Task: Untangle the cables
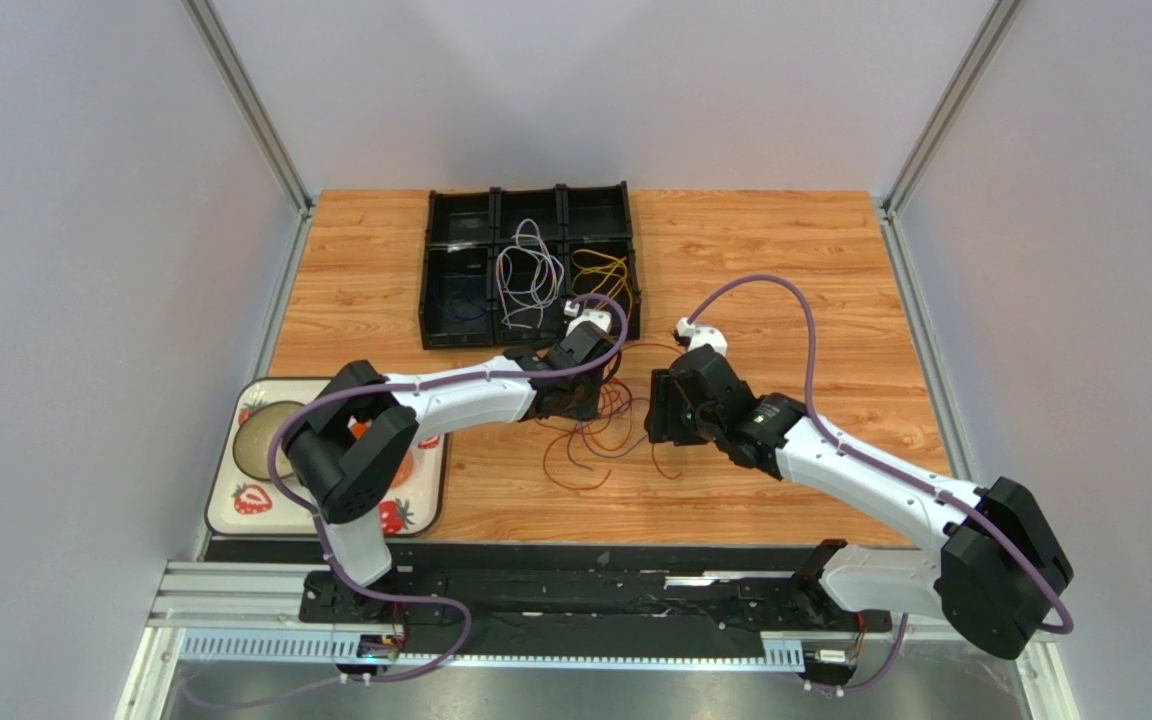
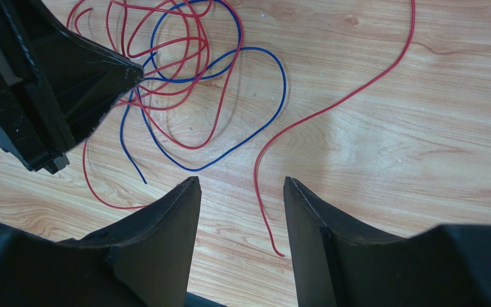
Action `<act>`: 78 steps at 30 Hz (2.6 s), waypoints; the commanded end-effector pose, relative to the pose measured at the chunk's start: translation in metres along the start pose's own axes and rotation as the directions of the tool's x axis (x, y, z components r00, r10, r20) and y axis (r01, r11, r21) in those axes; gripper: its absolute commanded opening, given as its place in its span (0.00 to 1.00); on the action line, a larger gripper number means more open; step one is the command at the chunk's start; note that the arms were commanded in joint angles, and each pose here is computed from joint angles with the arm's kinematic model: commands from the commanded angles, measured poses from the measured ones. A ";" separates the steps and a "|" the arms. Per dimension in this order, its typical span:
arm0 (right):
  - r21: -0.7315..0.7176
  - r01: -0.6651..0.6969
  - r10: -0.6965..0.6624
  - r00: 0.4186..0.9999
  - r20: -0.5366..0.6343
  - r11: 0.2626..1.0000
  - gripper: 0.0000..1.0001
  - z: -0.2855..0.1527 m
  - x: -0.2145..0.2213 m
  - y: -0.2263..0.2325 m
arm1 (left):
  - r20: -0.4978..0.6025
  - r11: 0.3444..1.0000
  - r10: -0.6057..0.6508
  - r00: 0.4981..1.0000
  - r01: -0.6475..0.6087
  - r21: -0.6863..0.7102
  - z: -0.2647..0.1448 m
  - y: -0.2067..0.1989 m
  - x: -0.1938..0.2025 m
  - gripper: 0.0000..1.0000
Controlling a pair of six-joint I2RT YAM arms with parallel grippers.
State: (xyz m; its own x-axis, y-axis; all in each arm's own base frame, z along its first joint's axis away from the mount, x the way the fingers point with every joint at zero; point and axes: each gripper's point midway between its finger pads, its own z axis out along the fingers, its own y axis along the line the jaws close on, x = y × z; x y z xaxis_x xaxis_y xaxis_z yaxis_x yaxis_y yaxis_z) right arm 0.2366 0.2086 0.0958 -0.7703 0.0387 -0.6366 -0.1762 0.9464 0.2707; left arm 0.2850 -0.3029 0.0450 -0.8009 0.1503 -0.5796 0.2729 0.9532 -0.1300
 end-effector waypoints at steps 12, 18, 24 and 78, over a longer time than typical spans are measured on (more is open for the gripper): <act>-0.098 -0.003 0.007 0.999 0.044 0.995 0.54 -0.007 -0.013 0.020 | 0.082 1.000 -0.007 0.997 0.007 0.007 -0.035 0.000 -0.025 0.00; -0.211 0.042 -0.029 0.997 0.066 0.977 0.55 -0.019 -0.019 0.043 | 0.192 0.999 0.000 0.981 -0.010 0.051 -0.092 0.000 -0.059 0.00; -0.278 0.069 -0.048 0.995 0.084 0.958 0.56 -0.027 -0.027 0.063 | 0.269 0.992 0.008 0.963 -0.042 0.119 -0.141 -0.002 -0.078 0.00; -0.326 0.086 -0.093 0.996 -0.006 0.942 0.56 0.031 -0.007 0.135 | 0.837 0.860 -0.082 0.541 -0.386 0.334 -0.385 -0.008 -0.160 0.00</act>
State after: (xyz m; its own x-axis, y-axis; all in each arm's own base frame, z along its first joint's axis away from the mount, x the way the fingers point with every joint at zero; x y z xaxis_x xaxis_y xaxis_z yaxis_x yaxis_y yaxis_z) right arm 0.2174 0.3225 0.1022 -0.8004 -0.0447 -0.5978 -0.3980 0.7853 0.4742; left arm 0.2113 -0.2434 0.4317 -0.0440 -0.1699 -0.9845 0.7256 0.6720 -0.1484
